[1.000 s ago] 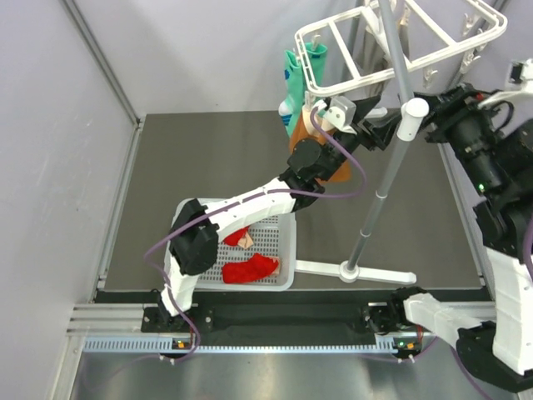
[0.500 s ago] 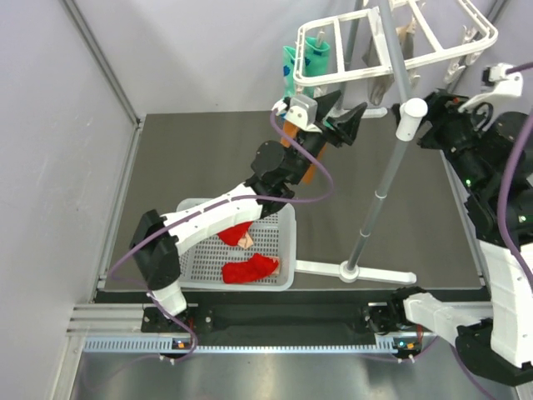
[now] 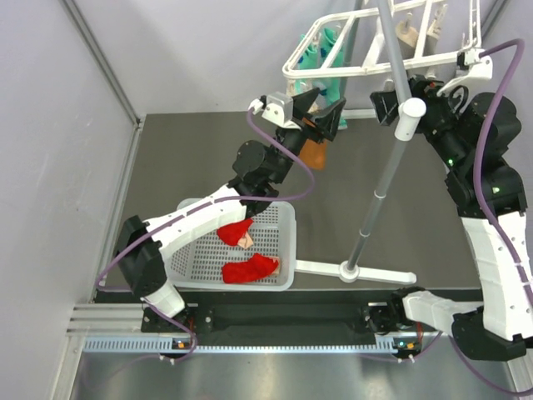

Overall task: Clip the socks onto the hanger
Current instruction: Open the clamp at the hanger.

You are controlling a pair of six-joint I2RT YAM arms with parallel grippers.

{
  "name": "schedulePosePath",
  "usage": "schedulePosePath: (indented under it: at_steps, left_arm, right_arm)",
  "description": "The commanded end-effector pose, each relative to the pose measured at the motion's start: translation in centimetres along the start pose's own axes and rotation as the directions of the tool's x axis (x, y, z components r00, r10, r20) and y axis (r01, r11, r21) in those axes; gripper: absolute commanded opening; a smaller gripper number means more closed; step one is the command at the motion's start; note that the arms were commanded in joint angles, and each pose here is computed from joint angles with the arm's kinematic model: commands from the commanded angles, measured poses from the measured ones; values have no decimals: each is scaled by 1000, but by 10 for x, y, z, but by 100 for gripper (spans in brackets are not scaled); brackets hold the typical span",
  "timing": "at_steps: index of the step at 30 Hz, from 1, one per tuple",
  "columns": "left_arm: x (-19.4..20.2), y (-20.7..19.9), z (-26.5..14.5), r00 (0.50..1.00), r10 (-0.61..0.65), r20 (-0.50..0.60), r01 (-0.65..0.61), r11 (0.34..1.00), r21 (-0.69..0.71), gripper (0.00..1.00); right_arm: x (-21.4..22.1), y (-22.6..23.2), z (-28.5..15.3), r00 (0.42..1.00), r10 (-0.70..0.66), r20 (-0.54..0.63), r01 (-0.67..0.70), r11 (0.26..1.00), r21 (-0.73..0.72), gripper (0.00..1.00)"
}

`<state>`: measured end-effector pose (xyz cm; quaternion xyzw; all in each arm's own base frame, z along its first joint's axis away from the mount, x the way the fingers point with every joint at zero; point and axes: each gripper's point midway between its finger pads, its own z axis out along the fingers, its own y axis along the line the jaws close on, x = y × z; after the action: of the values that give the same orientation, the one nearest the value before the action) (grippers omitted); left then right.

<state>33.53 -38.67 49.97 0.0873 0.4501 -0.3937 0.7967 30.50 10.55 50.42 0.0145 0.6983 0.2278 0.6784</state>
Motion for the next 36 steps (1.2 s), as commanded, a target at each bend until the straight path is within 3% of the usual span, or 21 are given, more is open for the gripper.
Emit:
schedulePosePath:
  at_steps: [1,8,14,25,28,31,36]
  left_arm:
    - [-31,-2,-3,998,-23,57,23,1000,10,70]
    - [-32,4,-5,999,-13,46,13,1000,2,70]
    - [-32,7,-7,998,-49,49,49,999,0,70]
    - [-35,2,-15,994,-99,42,98,995,28,70]
    - [-35,-2,-16,992,-120,39,118,992,42,70]
    - [-33,-3,-16,992,-124,35,122,991,49,70]
    - [-36,-15,-13,988,-149,27,145,984,105,70]
  right_arm:
    - [-15,20,12,997,15,73,-8,995,-95,85]
    - [-21,13,13,993,12,115,-5,998,-61,80]
    - [-23,31,16,976,50,211,-9,982,-191,78]
    - [-34,45,24,945,90,314,4,958,-286,73]
    - [-36,42,31,948,81,309,4,964,-266,61]
    - [-40,44,34,952,75,296,4,966,-259,57]
    - [-38,49,35,958,83,274,-5,962,-272,36]
